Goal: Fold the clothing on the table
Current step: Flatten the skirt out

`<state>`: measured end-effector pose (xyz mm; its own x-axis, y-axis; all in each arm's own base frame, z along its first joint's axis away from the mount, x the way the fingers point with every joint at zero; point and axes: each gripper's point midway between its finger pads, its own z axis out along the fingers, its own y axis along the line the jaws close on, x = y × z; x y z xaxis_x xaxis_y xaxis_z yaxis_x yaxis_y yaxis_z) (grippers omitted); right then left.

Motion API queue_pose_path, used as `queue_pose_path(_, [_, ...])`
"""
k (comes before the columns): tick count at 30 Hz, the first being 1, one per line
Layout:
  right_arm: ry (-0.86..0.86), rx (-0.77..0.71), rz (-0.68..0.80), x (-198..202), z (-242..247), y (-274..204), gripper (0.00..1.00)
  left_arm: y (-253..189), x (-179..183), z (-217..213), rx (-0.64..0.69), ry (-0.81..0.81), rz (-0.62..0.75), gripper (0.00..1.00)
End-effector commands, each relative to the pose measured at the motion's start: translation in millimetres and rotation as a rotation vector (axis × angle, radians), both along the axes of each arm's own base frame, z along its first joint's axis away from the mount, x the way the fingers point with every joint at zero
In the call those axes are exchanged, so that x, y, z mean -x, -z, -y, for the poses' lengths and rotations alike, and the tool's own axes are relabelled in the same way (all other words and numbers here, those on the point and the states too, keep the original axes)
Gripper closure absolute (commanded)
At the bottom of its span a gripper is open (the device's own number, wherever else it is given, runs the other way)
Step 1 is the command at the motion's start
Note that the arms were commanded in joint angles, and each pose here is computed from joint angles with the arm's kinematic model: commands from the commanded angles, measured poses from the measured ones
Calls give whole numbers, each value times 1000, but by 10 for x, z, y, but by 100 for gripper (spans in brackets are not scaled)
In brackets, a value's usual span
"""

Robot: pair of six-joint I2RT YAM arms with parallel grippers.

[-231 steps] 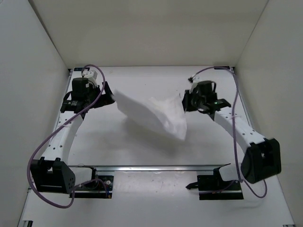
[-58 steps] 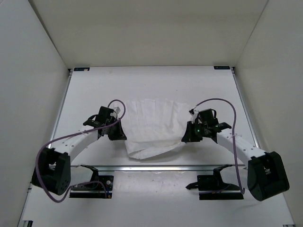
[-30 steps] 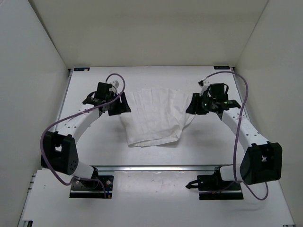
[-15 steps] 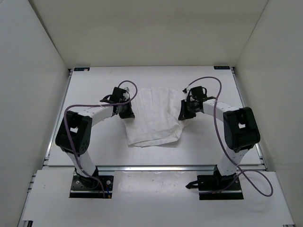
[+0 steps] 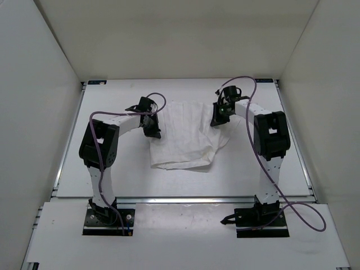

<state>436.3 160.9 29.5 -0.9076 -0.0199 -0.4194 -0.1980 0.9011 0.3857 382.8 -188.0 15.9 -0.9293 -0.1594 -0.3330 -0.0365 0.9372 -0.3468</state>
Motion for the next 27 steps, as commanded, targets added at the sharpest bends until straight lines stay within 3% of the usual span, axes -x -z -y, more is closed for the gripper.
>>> queue_pose_path(1, [-10,32,16,-241,-14,-67,100,-33,-118,-77,-43,0,5,100])
queue_pose_path(6, [16,13,82,-693,-17,-182,100,-73,-395,-239,-28,-49,23,98])
queue_pose_path(9, [29,4,111,-868,26,-366,100,-279,-582,-293,9,-64,94,89])
queue_pose_path(11, [25,4,160,-923,22,-601,100,-478,-666,-318,41,-65,142,65])
queue_pose_path(13, [20,10,213,-906,17,-820,100,-788,-715,-307,69,-59,209,49])
queue_pose_path(15, [29,-16,294,-845,-12,-1221,86,-1036,-757,-321,95,-54,269,36])
queue_pose_path(16, [31,-44,283,-788,-32,-1198,79,-1187,-744,-283,107,-39,297,31])
queue_pose_path(17, [25,-77,318,-717,-55,-1426,64,-1286,-699,-244,109,-26,315,27])
queue_pose_path(18, [29,-96,331,-629,-53,-1531,53,-1341,-666,-235,105,-16,319,25])
queue_pose_path(20, [34,-88,278,-353,-34,-1396,42,-1476,-513,-224,102,1,338,22])
queue_pose_path(23, [28,-83,247,93,-64,-1281,34,-1331,-267,-325,101,-20,304,24])
queue_pose_path(27, [59,-152,113,736,-76,-913,35,-959,167,-408,125,-42,212,28])
